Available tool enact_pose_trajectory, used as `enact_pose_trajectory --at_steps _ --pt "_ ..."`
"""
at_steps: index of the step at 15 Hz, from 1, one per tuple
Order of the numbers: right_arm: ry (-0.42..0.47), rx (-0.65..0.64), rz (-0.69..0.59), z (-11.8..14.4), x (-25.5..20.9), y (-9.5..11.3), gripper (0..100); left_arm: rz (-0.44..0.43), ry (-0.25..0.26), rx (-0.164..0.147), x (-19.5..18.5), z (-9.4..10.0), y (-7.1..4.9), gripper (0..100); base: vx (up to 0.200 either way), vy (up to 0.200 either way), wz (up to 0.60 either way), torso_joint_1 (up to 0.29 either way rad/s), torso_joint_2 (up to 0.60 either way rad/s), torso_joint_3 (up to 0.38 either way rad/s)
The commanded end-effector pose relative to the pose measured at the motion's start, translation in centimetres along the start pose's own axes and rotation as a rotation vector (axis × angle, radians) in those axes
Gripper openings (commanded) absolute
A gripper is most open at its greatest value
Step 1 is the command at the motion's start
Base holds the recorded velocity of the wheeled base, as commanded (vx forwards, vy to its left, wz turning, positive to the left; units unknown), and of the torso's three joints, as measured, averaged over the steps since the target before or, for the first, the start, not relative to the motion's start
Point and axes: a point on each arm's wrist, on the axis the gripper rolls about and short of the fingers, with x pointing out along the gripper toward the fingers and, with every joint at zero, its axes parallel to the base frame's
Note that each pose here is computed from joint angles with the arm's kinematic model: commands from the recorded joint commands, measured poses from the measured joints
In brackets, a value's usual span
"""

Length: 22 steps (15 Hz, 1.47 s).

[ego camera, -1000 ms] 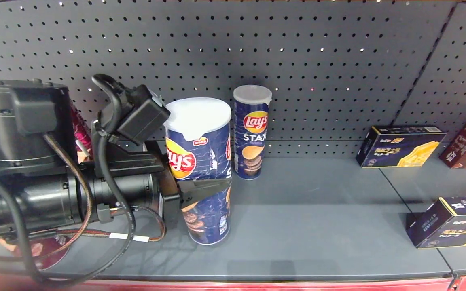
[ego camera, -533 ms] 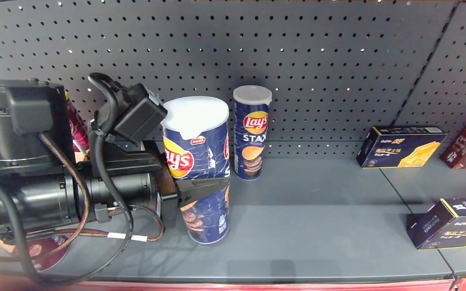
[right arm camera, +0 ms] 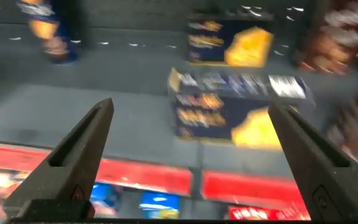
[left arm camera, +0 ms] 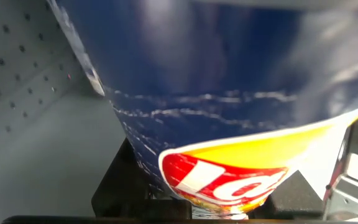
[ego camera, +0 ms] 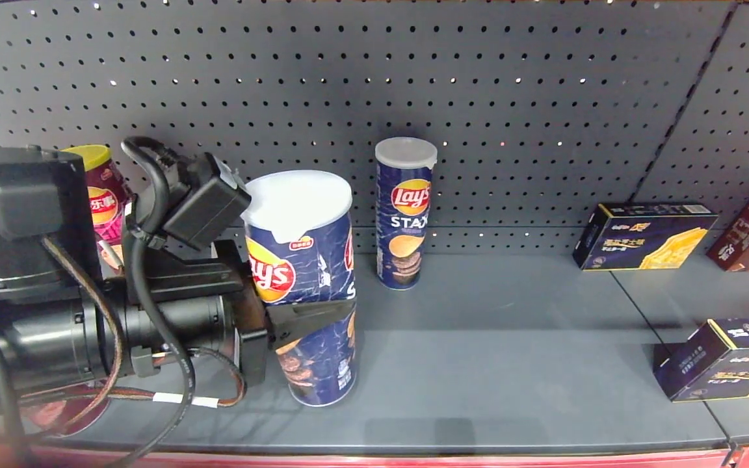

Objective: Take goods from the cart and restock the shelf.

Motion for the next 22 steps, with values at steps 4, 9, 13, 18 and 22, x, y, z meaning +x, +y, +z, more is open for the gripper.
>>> enact_pose_trajectory --at_steps 4,9,13,18,22 --pt "0.186 0.021 0.243 2.3 7.3 0.6 100 0.017 0.013 -0.013 -1.4 -1.0 -0.4 0 0.000 0.000 0.00 0.000 0.00 0.000" --pt "0.245 0.024 0.376 3.8 11.2 2.2 100 0.023 0.010 -0.013 -1.5 -0.9 -0.2 0 0.000 0.000 0.00 0.000 0.00 0.000" --pt "0.190 0.024 0.461 4.8 14.3 3.9 100 0.023 0.010 -0.013 -1.5 -0.9 -0.2 0 0.000 0.000 0.00 0.000 0.00 0.000" --pt "0.167 -0.048 0.543 4.7 18.6 5.3 100 0.024 0.013 -0.014 -1.5 -1.0 -0.2 0 0.000 0.000 0.00 0.000 0.00 0.000" --pt "0.054 -0.056 0.727 4.3 20.5 6.2 100 0.025 0.015 -0.015 -1.5 -1.1 -0.2 0 0.000 0.000 0.00 0.000 0.00 0.000"
